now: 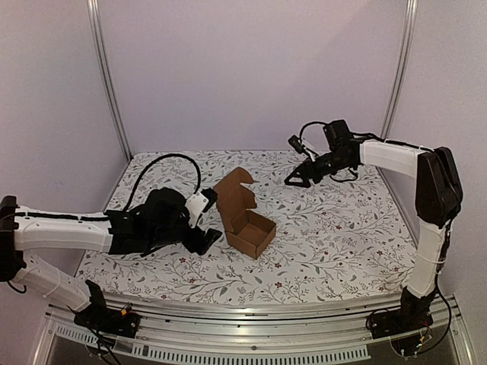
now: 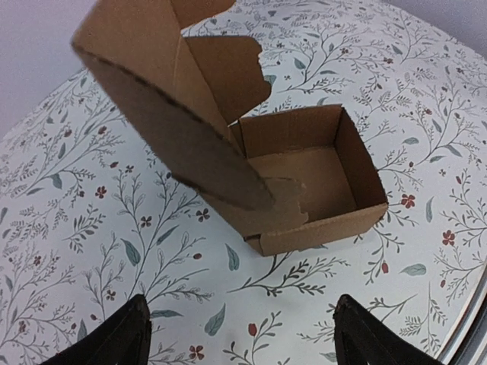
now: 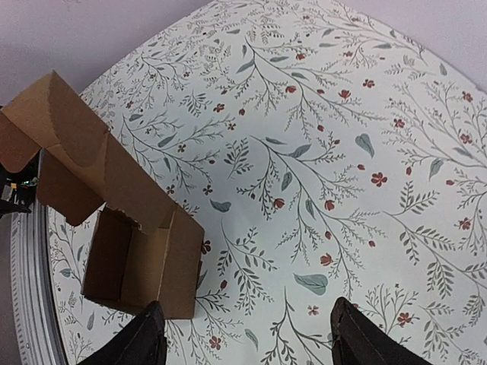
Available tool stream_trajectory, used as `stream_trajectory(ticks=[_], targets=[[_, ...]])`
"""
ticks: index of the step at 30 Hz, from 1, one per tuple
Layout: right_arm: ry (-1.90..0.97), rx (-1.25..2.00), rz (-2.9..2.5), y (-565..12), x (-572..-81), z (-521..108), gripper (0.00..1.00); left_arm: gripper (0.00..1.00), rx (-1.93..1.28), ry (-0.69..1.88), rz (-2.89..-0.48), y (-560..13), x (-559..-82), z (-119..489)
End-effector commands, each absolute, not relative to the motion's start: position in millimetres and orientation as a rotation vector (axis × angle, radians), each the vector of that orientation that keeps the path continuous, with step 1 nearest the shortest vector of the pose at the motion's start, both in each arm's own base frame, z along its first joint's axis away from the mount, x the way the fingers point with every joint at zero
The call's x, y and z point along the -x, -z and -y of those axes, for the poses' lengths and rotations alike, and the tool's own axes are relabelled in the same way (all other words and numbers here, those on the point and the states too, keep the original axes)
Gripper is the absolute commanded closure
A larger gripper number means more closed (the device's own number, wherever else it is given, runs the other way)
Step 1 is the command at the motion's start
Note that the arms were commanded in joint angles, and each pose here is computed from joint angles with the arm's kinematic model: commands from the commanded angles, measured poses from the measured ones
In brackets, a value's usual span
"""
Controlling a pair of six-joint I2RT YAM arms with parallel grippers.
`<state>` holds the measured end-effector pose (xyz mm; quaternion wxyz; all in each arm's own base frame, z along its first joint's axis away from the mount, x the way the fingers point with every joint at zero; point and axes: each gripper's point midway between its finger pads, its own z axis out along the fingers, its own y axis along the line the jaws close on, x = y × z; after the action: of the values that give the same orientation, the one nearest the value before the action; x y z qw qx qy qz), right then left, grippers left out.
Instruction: Fold the paper box
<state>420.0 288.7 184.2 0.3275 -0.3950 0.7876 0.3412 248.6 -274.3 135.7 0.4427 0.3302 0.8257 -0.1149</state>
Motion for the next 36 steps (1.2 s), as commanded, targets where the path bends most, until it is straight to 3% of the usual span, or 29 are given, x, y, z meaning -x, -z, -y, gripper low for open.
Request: stream_trajectory(ticks=[1, 19, 36], targets=[[-0.957, 1.117, -2.15, -140.7, -414.8, -307.7, 0.29, 0.21, -0.872, 0.374, -1.911, -151.0, -274.5, 306.2], [-1.151, 1.365, -2.053, -103.8, -390.5, -382.2, 0.34, 0.56, -0.995, 0.415, -1.822, -144.0, -308.6, 331.9], [-1.092, 1.489, -1.986, -103.6, -370.2, -372.8, 0.39, 0.69, -1.165, 0.473, -1.732, -147.1, -295.5, 362.8]])
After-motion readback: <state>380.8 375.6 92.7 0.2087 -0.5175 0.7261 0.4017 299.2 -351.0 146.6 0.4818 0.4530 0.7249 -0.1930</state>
